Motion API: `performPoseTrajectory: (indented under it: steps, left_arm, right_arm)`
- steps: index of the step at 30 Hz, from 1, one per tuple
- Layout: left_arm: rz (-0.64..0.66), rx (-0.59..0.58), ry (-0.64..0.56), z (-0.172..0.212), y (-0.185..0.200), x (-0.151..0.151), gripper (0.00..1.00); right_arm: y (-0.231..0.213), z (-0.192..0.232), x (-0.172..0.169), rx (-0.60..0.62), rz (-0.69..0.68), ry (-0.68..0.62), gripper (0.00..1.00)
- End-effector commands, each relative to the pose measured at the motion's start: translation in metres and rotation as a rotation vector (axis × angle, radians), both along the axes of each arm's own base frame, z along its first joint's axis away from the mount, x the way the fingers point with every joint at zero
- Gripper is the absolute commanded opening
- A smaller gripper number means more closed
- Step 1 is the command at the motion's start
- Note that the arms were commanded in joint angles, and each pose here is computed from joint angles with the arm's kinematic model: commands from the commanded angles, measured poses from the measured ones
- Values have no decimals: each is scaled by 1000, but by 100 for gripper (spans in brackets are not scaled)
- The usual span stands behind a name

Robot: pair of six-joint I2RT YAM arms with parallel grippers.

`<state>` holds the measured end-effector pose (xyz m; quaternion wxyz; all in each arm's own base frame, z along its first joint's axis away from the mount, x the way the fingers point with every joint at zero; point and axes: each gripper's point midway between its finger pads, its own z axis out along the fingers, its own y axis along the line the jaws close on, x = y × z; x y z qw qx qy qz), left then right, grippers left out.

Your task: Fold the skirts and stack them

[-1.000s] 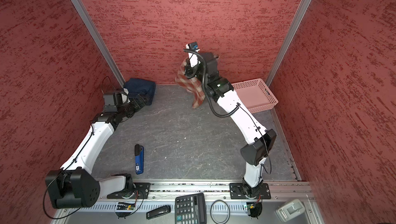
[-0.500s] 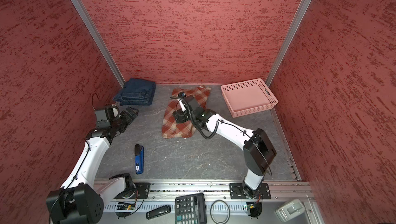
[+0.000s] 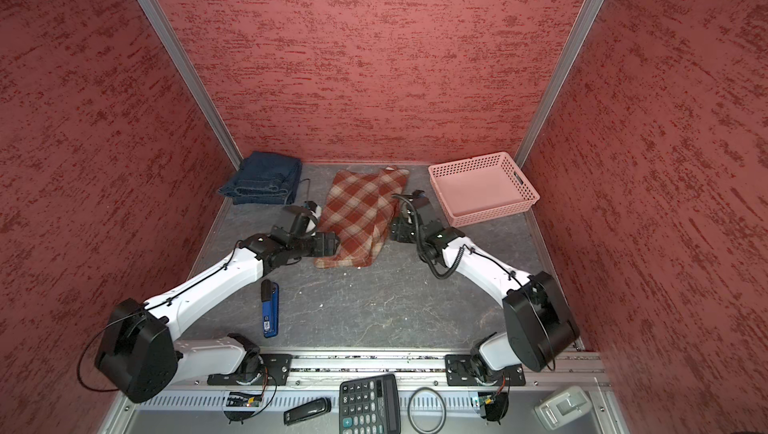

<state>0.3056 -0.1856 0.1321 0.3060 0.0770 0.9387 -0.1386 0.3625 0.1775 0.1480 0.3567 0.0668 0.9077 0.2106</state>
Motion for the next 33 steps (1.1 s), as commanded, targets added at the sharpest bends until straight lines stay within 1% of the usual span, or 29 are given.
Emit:
performPoseTrajectory:
  steps: [1,2,5,7,9,11,13,14,16,18,19,22,24,26,27,30,33]
  left_arm:
    - [-132,210,-71,-6,-19,2,92]
    - [-187,253,-76,-10,-35,-1,92]
    - [-280,400,-57,-31,-62,-4,90]
    - [-312,480,-45,-43,-74,-3,87]
    - [-320,534,-27,-53,-81,0,83]
    - [-309,563,3,-63,-82,6,75]
    - [-292,587,3,-67,-82,12,69]
    - [-285,585,2,-69,-82,15,63]
    - [-268,544,4,-69,-84,21,54]
    - [-244,510,-6,-63,-84,29,39]
    - [-231,482,-18,-57,-86,33,33]
    - [-196,400,-27,-42,-86,42,21]
    - [-180,335,-24,-34,-86,46,16]
    - [-159,285,-21,-28,-83,50,4]
    - [-145,267,-15,-26,-80,51,0]
    - [-100,192,-13,-15,-68,53,0]
    - [-37,111,-38,5,-52,58,0]
  right_arm:
    - [-29,47,6,164,-141,-90,84]
    - [-39,48,4,179,-170,-91,84]
    - [-60,45,1,231,-230,-85,83]
    - [-69,43,0,260,-246,-79,83]
    - [-74,40,-2,280,-253,-74,82]
    - [-77,40,-3,285,-254,-76,82]
    - [-78,43,-4,284,-254,-83,82]
    - [-78,43,-4,280,-251,-84,82]
    - [-78,44,-5,275,-247,-85,82]
    - [-77,44,-5,270,-237,-91,81]
    - [-77,44,-4,262,-229,-91,81]
    - [-67,39,-1,231,-161,-81,81]
    - [-54,31,1,201,-110,-55,81]
    - [-39,23,1,198,-71,-29,81]
    - [-29,20,0,207,-49,-16,81]
    - [4,6,-7,216,5,31,81]
    - [35,-15,-17,242,49,96,79]
